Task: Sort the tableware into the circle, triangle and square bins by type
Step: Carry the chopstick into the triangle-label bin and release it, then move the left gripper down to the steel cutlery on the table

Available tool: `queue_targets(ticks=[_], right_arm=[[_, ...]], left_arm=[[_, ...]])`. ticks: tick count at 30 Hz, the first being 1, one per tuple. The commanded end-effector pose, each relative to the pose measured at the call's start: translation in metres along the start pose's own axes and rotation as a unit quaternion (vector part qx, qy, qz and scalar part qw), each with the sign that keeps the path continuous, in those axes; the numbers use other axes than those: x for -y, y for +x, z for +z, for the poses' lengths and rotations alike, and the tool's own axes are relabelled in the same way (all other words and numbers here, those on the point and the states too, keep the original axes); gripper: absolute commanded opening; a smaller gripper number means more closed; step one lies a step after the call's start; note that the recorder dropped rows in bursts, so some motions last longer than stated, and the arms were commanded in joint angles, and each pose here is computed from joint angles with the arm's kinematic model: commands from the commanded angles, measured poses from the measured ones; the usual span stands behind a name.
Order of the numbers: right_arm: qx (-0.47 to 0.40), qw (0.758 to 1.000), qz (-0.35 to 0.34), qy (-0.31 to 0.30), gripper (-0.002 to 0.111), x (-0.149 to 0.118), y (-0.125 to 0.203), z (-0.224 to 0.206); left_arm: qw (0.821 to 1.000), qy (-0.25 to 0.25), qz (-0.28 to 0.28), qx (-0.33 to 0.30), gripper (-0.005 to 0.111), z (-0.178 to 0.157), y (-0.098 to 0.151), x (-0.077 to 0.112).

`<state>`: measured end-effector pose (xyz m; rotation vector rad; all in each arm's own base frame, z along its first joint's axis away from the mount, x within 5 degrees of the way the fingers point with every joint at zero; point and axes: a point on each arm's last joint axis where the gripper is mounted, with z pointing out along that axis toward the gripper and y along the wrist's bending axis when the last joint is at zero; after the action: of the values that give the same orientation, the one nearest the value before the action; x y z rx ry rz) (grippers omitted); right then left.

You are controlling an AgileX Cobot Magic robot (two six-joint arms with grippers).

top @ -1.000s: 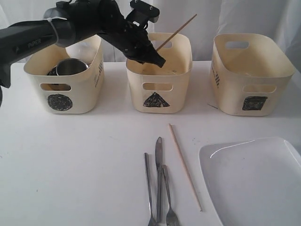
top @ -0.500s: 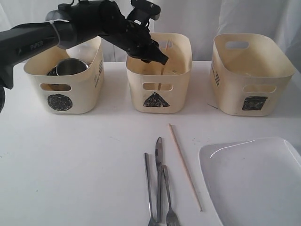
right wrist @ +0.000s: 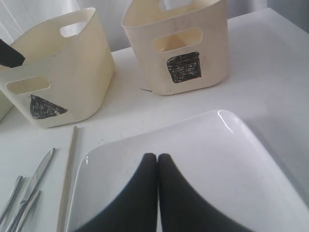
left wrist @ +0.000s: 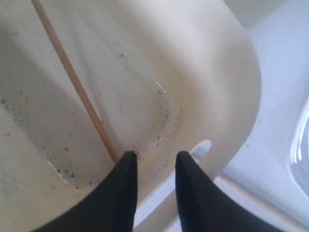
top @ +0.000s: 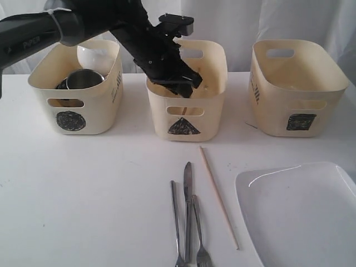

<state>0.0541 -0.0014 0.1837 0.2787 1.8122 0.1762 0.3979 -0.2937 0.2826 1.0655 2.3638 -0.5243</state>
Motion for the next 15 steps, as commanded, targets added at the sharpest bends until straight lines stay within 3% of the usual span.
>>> queue_targets(ticks=[1, 4, 8, 15], right_arm=[[0.001, 1.0, 0.003, 0.0, 0.0, 0.0, 0.001, 0.0], [0.001, 1.0, 0.003, 0.0, 0.0, 0.0, 0.001, 0.0], [0.001, 1.0, 0.003, 0.0, 0.0, 0.0, 0.001, 0.0], [0.001, 1.0, 0.003, 0.0, 0.0, 0.0, 0.001, 0.0]], left_arm=[[1.0, 0.021, 0.016, -0.009, 0.026, -0.012, -0.003, 0.025], [0.999, 0.018, 0.03, -0.002, 0.026, -0.018, -0.006, 0.034], [0.998, -0.028, 0.049, 0.006, 0.026, -0.023, -0.008, 0.024], [0.996, -0.031, 0.059, 0.055, 0.029, -0.041, -0.018, 0.026]])
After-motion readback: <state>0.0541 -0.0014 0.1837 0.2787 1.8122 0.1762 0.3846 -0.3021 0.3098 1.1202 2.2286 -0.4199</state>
